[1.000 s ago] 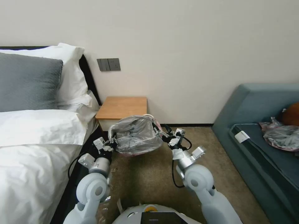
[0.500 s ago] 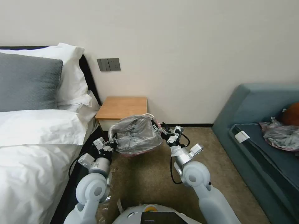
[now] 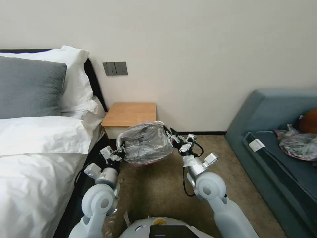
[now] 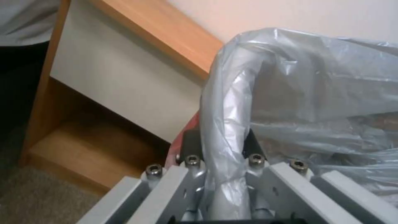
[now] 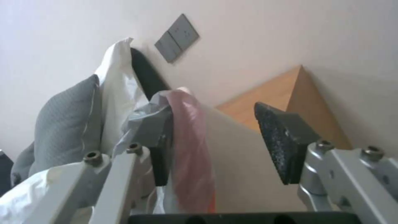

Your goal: Pick up the garbage bag from the table and place it over the trash can.

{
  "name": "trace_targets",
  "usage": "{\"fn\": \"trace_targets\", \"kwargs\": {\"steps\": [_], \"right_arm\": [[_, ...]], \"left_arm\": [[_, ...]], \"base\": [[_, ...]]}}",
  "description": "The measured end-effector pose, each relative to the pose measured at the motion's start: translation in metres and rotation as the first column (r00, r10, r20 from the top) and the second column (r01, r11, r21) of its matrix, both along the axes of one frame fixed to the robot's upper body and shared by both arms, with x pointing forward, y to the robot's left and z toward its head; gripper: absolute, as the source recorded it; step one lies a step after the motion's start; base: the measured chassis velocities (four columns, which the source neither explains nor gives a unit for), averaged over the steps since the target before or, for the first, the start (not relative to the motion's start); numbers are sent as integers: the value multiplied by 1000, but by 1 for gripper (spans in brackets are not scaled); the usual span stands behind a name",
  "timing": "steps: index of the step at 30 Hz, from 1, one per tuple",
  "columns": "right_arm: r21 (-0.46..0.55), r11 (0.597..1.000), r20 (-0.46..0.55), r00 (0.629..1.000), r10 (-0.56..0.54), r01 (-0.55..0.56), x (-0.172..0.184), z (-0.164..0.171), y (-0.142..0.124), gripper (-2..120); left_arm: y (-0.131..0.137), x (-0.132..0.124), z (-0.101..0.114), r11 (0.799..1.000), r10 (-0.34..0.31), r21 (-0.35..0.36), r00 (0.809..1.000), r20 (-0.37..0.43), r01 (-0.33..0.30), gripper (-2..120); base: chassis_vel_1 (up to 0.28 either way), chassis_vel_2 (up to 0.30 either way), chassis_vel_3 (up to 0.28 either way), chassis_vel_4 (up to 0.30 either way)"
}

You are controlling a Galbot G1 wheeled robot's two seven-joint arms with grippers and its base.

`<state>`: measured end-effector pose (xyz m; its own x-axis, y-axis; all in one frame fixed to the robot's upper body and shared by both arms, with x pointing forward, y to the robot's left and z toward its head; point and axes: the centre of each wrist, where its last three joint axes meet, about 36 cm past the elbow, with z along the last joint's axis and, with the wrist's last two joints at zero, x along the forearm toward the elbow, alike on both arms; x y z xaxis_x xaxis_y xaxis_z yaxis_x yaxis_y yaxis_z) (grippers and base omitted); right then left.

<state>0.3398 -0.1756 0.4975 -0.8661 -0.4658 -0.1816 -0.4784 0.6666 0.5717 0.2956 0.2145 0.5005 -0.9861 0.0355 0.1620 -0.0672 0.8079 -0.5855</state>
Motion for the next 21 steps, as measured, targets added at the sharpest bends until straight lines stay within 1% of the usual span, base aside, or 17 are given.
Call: {"fn": "trace_targets", "kwargs": {"steps": [4, 5, 7, 9, 10, 11, 14, 15, 18, 21], "right_arm": [[4, 1000, 0, 1000, 2, -2, 1, 0, 0, 48], [7, 1000, 1, 1000, 2, -2, 1, 1, 0, 44], [14, 1000, 2, 1000, 4, -4, 2, 2, 0, 33], [14, 1000, 3, 1000, 5, -5, 2, 2, 0, 32], [17, 1000, 4, 1000, 7, -7, 3, 3, 0, 24], [17, 1000, 4, 1000, 7, -7, 3, 3, 0, 24], [19, 1000, 3, 1000, 9, -9, 4, 3, 0, 8], [19, 1000, 3, 1000, 9, -9, 4, 3, 0, 8], [24, 1000, 5, 1000, 12, -13, 5, 4, 1, 0], [35, 999, 11, 1000, 16, -17, 5, 8, 1, 0]], "left_arm": [[0, 1, -1, 1000, 0, 1, 1000, -1, 0, 3], [0, 1, -1, 1000, 0, 1, 1000, -2, 0, 3], [0, 2, -2, 1000, -1, -1, 1000, -4, 1, 3], [0, 2, -2, 1000, -1, -1, 1000, -4, 1, 3], [0, 3, -3, 1000, -2, -2, 1000, -5, 2, 3], [0, 3, -3, 1000, -2, -2, 1000, -5, 2, 3], [0, 4, -3, 1000, -4, 0, 1000, -5, 4, 3], [0, 4, -3, 1000, -4, 0, 1000, -5, 4, 3], [1, 5, -4, 1000, -5, 0, 1000, -6, 5, 3], [1, 6, -6, 1000, -5, 0, 1000, -9, 5, 3]], "base": [[0, 0, 0, 0], [0, 0, 0, 0], [0, 0, 0, 0], [0, 0, 0, 0], [0, 0, 0, 0], [0, 0, 0, 0], [0, 0, 0, 0], [0, 0, 0, 0], [0, 0, 0, 0], [0, 0, 0, 0]]}}
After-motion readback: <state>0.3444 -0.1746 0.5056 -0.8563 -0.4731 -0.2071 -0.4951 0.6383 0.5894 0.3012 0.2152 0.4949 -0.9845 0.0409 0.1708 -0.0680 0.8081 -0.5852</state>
